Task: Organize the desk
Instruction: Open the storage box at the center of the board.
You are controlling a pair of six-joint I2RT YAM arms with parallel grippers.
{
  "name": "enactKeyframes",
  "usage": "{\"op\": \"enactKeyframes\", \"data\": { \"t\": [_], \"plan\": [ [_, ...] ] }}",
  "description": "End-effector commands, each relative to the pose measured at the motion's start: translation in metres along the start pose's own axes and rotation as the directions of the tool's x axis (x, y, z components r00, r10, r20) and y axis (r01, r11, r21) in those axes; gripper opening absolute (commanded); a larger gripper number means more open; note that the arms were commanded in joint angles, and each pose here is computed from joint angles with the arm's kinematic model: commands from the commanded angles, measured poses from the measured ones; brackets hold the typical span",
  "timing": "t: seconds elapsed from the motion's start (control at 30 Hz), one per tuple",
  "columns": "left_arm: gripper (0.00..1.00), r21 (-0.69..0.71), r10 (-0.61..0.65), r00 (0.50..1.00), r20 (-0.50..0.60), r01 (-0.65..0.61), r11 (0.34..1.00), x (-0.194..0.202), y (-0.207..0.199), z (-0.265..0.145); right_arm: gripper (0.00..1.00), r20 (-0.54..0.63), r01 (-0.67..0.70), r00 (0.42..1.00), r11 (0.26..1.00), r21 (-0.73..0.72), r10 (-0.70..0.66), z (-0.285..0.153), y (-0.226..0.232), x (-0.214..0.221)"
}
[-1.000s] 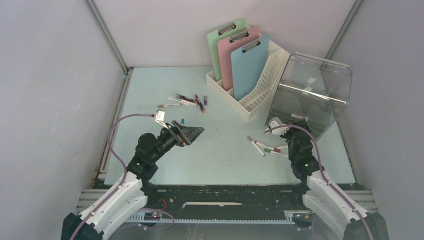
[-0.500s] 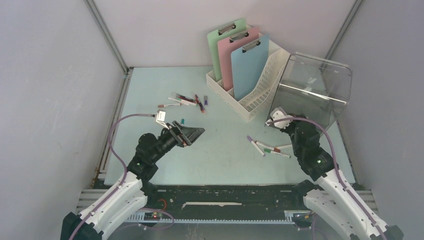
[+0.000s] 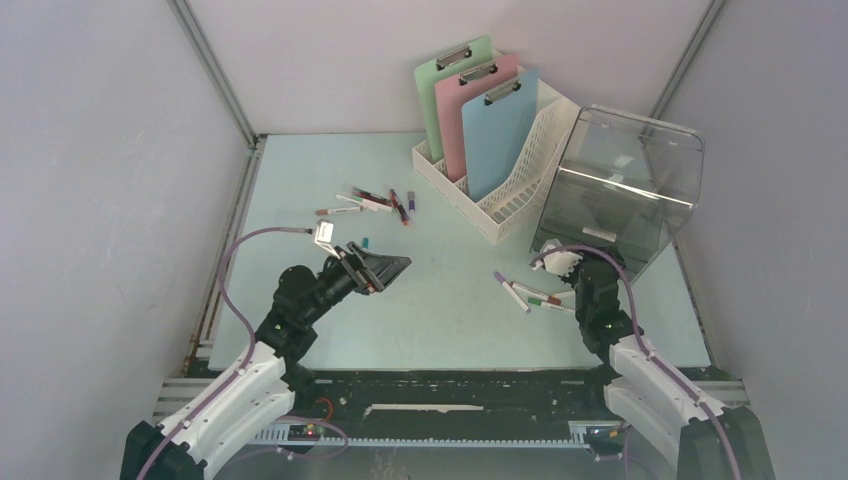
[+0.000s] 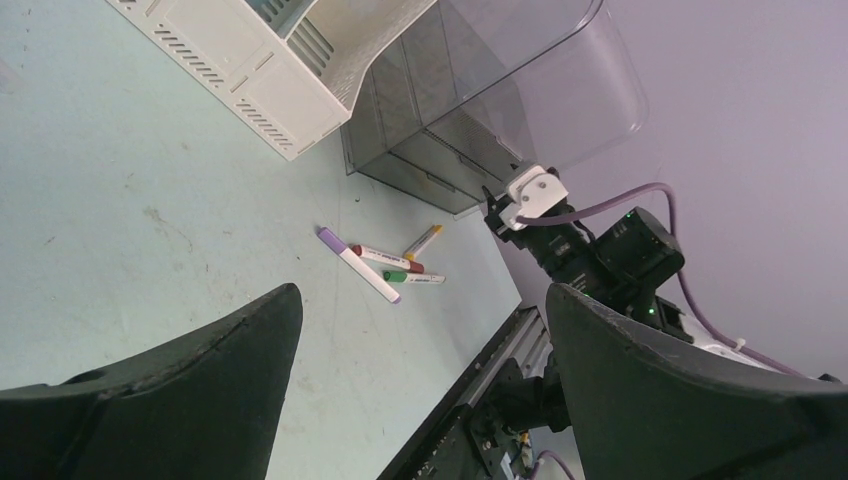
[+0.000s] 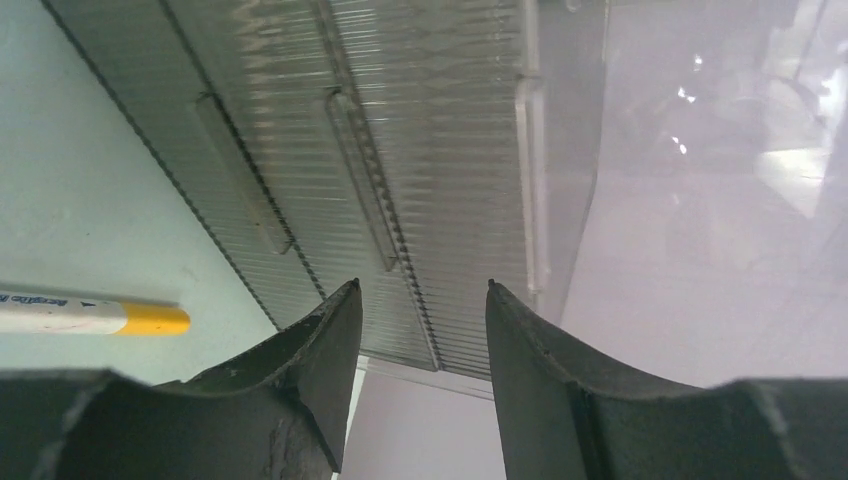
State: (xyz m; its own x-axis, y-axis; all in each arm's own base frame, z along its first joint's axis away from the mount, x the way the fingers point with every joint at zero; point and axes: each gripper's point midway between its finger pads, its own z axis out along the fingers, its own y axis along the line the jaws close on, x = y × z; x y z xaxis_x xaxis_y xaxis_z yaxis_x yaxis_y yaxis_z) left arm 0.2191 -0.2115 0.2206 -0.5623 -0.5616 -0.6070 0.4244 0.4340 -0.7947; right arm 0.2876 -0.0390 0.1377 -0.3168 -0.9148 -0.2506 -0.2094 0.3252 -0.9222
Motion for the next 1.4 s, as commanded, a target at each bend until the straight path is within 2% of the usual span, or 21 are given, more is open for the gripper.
{"op": "enactKeyframes", "data": {
  "t": [0.0,0.3,0.6,0.87,0.97,1.03,1.13,1.2,1.23,1.37],
  "plan": [
    [0.98,0.044,0.007,1.0,0.004,-0.008,0.999,-0.002,-0.01,0.001,0.57,0.102,-0.009,0.995,0.985,0.175,-0.009,0.002,-0.032,-0.019],
    [0.98,0.043,0.004,1.0,0.001,-0.004,0.999,-0.002,-0.011,0.002,0.56,0.191,0.006,0.981,0.986,0.164,-0.038,-0.015,-0.034,-0.037],
    [0.98,0.048,-0.002,1.0,-0.011,0.002,0.999,-0.001,-0.013,0.006,0.57,0.173,-0.017,0.985,0.983,0.184,-0.015,-0.013,-0.042,-0.037],
    [0.98,0.048,-0.002,1.0,-0.012,0.002,0.999,-0.001,-0.013,0.007,0.57,0.106,-0.004,0.994,0.982,0.186,-0.016,0.008,-0.04,-0.016],
    [0.98,0.047,-0.002,1.0,-0.009,0.002,0.999,-0.001,-0.013,0.007,0.49,0.11,0.004,0.994,0.983,0.185,-0.025,0.01,-0.037,-0.015],
    [0.98,0.048,-0.001,1.0,-0.009,0.002,0.999,-0.001,-0.014,0.007,0.38,0.117,0.002,0.993,0.982,0.187,-0.025,0.01,-0.037,-0.016],
    [0.98,0.048,-0.002,1.0,-0.01,0.002,0.999,-0.001,-0.014,0.007,0.14,0.123,-0.006,0.992,0.979,0.204,-0.019,0.009,-0.041,-0.017],
    [0.98,0.048,-0.002,1.0,-0.01,0.002,0.999,-0.001,-0.014,0.007,0.04,0.129,-0.012,0.992,0.976,0.22,-0.017,0.008,-0.046,-0.019],
    [0.98,0.05,-0.001,1.0,-0.01,0.002,0.999,-0.001,-0.014,0.007,0.01,0.13,-0.013,0.991,0.975,0.224,-0.017,0.007,-0.048,-0.019],
    [0.98,0.051,-0.001,1.0,-0.012,0.002,0.999,-0.001,-0.014,0.007,0.0,0.149,-0.023,0.989,0.969,0.248,-0.015,0.001,-0.061,-0.024]
  ]
}}
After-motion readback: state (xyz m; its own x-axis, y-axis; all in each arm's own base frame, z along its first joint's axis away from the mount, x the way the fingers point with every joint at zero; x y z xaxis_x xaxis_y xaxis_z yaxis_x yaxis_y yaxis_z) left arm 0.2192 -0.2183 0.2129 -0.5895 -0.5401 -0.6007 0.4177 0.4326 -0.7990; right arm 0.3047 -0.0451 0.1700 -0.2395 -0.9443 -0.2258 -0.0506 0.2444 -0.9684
